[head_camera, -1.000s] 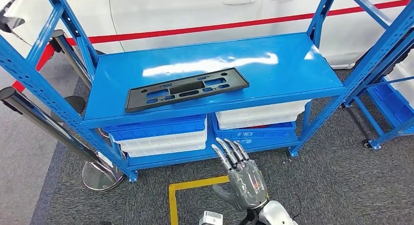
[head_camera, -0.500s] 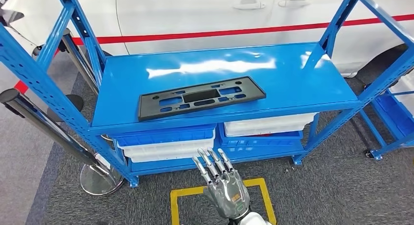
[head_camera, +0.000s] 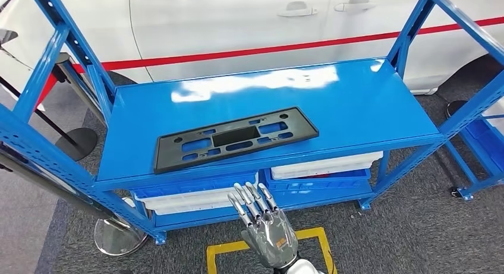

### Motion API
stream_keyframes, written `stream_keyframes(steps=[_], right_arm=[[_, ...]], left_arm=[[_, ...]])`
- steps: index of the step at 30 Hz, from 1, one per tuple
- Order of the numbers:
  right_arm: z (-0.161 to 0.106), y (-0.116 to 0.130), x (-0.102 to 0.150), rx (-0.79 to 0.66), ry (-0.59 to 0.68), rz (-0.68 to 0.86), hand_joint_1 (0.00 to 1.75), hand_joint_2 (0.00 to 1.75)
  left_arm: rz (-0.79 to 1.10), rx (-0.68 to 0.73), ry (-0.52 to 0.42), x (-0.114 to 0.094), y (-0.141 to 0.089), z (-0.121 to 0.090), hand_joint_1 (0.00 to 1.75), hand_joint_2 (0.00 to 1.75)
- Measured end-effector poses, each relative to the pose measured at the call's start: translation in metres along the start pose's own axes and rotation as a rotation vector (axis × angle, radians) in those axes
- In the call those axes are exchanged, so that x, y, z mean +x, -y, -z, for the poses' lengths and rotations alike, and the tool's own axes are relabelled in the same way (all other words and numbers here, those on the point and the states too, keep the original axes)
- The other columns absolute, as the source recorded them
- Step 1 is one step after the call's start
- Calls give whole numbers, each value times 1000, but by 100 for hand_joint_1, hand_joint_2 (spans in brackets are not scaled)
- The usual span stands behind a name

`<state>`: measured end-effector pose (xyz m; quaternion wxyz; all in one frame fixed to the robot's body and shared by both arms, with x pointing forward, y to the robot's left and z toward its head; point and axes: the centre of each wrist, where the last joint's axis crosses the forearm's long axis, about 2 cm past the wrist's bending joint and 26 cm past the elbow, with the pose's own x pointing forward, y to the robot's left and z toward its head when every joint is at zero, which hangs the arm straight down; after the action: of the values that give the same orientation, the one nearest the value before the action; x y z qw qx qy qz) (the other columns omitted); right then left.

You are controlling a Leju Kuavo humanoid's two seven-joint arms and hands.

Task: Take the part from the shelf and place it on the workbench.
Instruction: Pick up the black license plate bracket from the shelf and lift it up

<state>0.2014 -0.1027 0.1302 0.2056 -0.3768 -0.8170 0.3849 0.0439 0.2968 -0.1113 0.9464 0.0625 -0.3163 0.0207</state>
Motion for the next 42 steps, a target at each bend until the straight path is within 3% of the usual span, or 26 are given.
stream_keyframes(steps=[33, 42], right_arm=[[18, 0, -37, 12, -130, 6, 0, 175], [51, -22, -60, 93, -174, -17, 0, 175]], left_arm=[[38, -8, 5, 0, -7, 1, 0, 0], [55, -25, 18, 2, -10, 3, 0, 0]])
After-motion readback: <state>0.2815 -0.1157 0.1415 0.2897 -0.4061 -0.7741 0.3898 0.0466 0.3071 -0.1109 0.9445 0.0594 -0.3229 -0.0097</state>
